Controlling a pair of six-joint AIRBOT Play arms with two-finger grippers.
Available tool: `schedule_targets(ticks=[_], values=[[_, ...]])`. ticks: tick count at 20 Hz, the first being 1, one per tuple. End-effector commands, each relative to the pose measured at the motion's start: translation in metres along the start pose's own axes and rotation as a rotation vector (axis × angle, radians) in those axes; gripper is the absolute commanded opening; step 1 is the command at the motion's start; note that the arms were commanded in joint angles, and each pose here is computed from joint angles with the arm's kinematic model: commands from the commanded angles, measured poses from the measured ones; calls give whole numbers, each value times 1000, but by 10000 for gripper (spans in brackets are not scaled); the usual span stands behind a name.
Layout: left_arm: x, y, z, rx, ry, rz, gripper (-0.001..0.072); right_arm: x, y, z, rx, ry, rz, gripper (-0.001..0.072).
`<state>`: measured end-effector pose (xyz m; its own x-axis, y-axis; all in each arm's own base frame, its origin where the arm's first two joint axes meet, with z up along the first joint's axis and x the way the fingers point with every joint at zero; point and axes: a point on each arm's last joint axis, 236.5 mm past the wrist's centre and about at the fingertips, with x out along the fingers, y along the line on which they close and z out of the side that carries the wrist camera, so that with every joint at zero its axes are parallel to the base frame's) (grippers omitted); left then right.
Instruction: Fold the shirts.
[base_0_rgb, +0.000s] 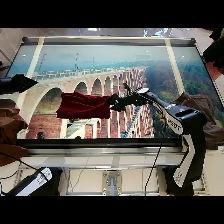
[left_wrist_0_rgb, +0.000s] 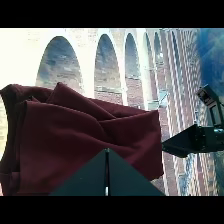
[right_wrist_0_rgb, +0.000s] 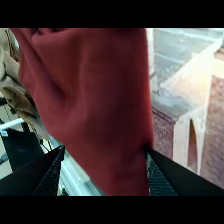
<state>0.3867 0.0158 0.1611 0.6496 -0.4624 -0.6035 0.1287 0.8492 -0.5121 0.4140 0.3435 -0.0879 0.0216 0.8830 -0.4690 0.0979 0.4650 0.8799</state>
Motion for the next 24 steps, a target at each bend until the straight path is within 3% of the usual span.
schedule_targets(ticks=[1,3,4,5,6,7,8,12,15,20,24], values=[[0,0,0,7,0,1,16,30,7,-3,9,-41,7,549],[0,0,0,18,0,1,16,42,17,-13,9,-28,22,526],[0,0,0,18,0,1,16,47,23,-17,-3,-17,29,394],[0,0,0,18,0,1,16,49,29,-18,-22,-15,33,308],[0,0,0,18,0,0,16,51,35,-16,-44,-20,32,288],[0,0,0,18,0,0,16,50,40,-11,-70,-32,28,215],[0,0,0,18,0,0,16,48,43,-6,-103,-41,16,15],[0,0,0,18,0,0,16,26,67,13,-178,-71,17,12],[0,0,0,18,0,0,16,-42,99,44,-282,-144,-25,12],[0,0,0,18,0,0,16,-257,76,60,-280,-333,-442,13],[0,0,0,18,0,0,16,-448,38,-5,-130,-520,-812,12]])
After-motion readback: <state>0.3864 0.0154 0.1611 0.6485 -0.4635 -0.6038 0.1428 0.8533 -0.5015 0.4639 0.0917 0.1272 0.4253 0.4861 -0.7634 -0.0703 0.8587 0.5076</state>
